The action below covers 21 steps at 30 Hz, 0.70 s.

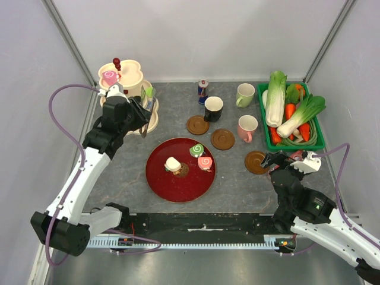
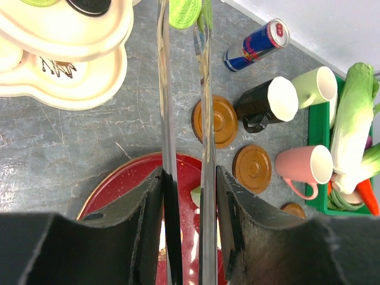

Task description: Serve the afternoon tea

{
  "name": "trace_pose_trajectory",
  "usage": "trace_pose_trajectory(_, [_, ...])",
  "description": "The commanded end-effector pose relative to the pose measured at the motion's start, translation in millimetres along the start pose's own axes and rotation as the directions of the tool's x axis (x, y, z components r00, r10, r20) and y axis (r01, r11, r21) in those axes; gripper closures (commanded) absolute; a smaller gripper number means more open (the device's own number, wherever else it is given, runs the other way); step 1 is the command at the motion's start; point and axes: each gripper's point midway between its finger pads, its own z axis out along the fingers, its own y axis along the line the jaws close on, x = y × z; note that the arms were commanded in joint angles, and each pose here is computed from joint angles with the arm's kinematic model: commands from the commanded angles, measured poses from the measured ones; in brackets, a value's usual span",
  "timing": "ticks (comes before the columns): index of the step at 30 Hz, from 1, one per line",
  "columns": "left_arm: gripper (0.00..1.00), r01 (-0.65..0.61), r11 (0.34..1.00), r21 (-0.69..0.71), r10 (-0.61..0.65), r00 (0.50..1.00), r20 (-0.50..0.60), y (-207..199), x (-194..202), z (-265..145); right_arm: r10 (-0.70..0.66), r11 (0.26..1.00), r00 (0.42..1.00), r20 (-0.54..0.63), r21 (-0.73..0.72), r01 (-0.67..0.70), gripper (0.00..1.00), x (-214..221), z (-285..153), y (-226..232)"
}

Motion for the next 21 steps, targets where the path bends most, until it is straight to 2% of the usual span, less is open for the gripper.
trace_pose_trajectory(1, [0.56,-0.006,0.999,0.050,0.004,0.999,0.051,-7.4,-17.2,13.5,0.035,0.999,0.999,0.038,0.014,-0.035,0.02,-11.2,-0.4,-1.2])
trace_pose_trajectory(21, [0.56,0.028,0.999,-0.023,-0.026,0.997,0.070,15.0,-32.4,54.9,0.026,0.999,0.999,0.041,0.024,-0.027,0.02,-9.1,0.8,-2.8])
